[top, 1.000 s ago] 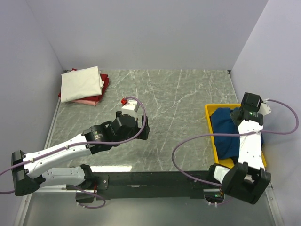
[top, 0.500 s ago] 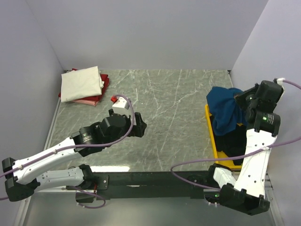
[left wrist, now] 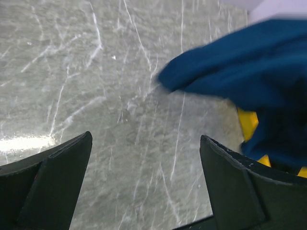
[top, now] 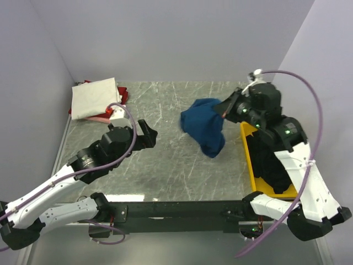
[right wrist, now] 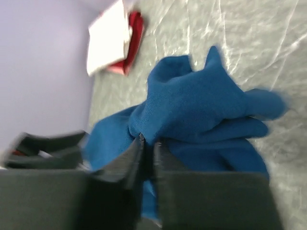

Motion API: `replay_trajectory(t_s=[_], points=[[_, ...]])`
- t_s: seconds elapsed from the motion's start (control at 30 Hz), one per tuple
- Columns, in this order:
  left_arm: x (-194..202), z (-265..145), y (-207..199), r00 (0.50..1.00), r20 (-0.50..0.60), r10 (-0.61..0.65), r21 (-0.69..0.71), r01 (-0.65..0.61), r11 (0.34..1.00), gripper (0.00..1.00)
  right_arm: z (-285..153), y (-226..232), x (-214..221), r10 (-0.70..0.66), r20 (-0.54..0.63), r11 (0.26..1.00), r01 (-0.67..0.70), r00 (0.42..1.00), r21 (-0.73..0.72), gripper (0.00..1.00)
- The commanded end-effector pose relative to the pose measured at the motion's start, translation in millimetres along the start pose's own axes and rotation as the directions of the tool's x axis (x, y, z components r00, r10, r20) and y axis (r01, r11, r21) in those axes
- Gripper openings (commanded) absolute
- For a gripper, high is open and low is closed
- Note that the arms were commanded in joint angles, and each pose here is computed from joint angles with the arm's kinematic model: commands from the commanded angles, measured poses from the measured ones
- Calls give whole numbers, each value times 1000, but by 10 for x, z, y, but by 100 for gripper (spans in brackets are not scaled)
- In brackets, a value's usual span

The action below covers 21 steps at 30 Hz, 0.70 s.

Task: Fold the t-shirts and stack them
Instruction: Move the tshirt to the center of the board

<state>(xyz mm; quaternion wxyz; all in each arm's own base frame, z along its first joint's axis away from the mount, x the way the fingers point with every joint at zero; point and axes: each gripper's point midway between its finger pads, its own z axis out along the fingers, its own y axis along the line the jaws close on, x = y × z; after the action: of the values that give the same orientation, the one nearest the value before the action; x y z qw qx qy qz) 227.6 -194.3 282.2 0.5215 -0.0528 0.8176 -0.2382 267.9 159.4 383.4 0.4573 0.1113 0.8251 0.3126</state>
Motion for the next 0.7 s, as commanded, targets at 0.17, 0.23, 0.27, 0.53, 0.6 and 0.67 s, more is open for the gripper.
replay_trajectory(t_s=[0.17,0.23,0.27,0.53,0.6,0.67], points=[[116,71,317,993,6,-117,-76,118,990,100,424,-1015,936,-72,-134,974,99,988,206,62],[210,134,421,990,-2,-144,-108,143,984,98,387,-1090,1074,-51,-138,978,78,989,192,64],[330,181,498,986,-19,-168,-133,164,977,96,402,-1232,1292,-34,-181,976,71,983,207,64],[947,520,862,947,-99,-304,-207,280,937,85,415,-1567,2351,81,-306,984,-27,949,176,63],[1025,647,881,944,-104,-312,-216,285,934,85,432,-1532,2483,95,-315,986,-46,944,159,63],[1162,755,937,940,-130,-317,-231,282,931,85,452,-1551,2604,112,-329,985,-61,938,162,62]])
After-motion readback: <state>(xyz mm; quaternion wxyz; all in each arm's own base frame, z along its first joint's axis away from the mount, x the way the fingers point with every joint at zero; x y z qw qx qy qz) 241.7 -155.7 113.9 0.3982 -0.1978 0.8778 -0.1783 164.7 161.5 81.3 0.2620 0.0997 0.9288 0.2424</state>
